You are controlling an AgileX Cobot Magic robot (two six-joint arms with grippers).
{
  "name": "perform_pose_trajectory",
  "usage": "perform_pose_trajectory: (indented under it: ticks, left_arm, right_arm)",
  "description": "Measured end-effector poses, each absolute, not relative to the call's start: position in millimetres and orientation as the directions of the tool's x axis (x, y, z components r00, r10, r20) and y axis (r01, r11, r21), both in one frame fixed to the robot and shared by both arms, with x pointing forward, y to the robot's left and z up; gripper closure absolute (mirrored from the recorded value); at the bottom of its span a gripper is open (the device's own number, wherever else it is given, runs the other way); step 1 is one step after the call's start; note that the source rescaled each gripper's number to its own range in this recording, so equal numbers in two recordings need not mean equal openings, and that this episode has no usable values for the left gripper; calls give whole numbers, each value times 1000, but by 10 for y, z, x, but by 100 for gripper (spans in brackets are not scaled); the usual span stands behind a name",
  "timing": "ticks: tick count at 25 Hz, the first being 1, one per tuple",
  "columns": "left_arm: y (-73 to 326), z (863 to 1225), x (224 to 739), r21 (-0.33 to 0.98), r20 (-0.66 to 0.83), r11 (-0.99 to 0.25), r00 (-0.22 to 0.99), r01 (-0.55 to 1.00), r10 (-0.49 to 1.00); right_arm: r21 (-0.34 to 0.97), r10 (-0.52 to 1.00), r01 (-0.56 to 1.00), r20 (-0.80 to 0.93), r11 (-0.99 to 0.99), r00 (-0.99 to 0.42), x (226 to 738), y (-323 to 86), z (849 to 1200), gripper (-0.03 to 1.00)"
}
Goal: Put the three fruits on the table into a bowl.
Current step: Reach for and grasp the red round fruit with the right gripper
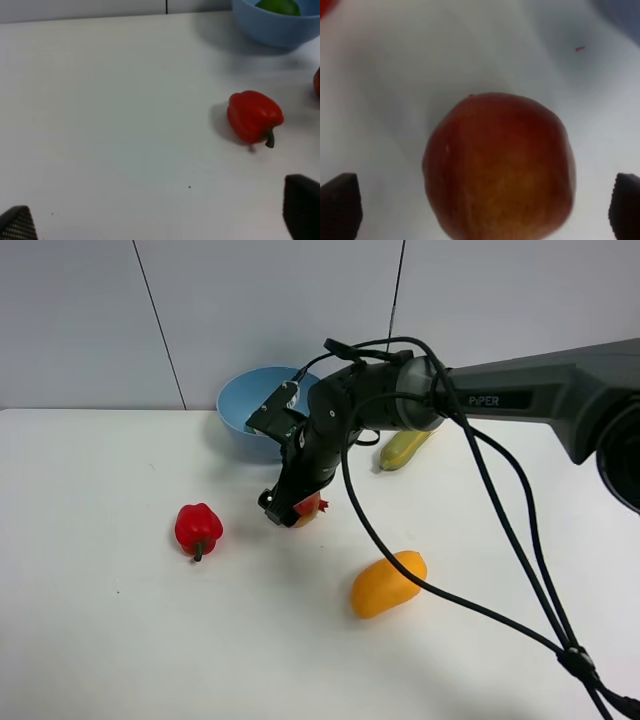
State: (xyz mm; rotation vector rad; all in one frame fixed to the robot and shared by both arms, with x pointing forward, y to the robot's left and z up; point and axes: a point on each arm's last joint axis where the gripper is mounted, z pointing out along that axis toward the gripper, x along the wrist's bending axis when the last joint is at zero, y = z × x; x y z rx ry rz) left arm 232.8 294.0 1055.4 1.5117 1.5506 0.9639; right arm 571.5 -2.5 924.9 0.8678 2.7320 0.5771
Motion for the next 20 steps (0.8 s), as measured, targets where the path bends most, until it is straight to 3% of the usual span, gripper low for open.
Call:
perform_pose_trajectory:
  ticks: [20]
  left_arm:
    - [2940,10554,2328,901,-11,18,-19,433,1000]
  right_arm:
    - [421,608,531,-65,736,-791,5777,39,8747,-3]
